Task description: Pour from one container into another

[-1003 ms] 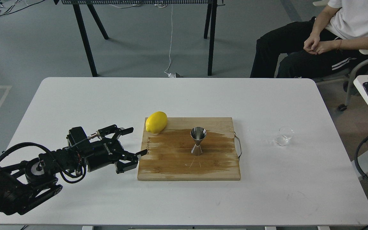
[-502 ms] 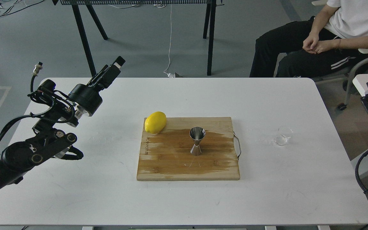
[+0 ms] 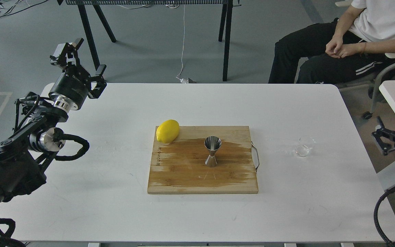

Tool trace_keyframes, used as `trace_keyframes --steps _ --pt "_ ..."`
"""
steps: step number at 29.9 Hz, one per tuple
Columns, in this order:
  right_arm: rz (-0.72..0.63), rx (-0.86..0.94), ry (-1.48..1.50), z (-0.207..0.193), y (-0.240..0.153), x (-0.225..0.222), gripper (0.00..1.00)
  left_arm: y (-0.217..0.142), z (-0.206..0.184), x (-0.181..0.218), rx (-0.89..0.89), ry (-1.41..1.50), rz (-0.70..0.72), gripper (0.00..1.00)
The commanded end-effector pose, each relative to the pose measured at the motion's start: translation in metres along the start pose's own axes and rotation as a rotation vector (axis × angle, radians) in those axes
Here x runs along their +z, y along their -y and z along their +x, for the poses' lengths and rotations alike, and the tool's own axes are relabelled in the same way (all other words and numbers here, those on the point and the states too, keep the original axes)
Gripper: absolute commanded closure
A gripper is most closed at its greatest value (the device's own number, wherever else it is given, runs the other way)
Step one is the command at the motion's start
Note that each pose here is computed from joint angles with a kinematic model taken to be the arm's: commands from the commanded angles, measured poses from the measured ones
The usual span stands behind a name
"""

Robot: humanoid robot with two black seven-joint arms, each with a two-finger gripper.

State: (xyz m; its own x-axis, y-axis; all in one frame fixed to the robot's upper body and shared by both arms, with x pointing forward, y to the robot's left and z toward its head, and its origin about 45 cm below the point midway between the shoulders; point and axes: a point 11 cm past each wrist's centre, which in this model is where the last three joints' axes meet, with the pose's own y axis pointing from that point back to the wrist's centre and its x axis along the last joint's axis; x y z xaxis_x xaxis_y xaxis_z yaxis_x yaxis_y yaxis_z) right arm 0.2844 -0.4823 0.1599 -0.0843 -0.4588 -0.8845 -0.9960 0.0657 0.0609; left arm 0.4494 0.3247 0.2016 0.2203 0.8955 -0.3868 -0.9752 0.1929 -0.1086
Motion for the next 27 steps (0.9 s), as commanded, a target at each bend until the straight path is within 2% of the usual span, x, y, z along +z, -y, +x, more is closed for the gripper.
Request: trace_keyframes --steps 1,12,17,27 --pt "-0.075 -0.023 0.08 -0.007 -0.007 0.032 0.0 0.0 0.002 -0.013 0.03 -0.039 0.009 0.0" --pt "-0.226 0.355 0.279 0.01 -0.019 0.108 0.0 0.001 0.0 -0.015 0.036 -0.067 0.001 0.0" --pt "-0.231 0.409 0.268 0.022 -0.02 0.109 0.0 0.001 0.001 -0.013 0.035 -0.065 -0.001 0.0" --pt "-0.246 0.449 0.243 0.038 0.008 0.132 0.0 -0.002 0.002 -0.017 0.046 -0.063 0.007 0.0"
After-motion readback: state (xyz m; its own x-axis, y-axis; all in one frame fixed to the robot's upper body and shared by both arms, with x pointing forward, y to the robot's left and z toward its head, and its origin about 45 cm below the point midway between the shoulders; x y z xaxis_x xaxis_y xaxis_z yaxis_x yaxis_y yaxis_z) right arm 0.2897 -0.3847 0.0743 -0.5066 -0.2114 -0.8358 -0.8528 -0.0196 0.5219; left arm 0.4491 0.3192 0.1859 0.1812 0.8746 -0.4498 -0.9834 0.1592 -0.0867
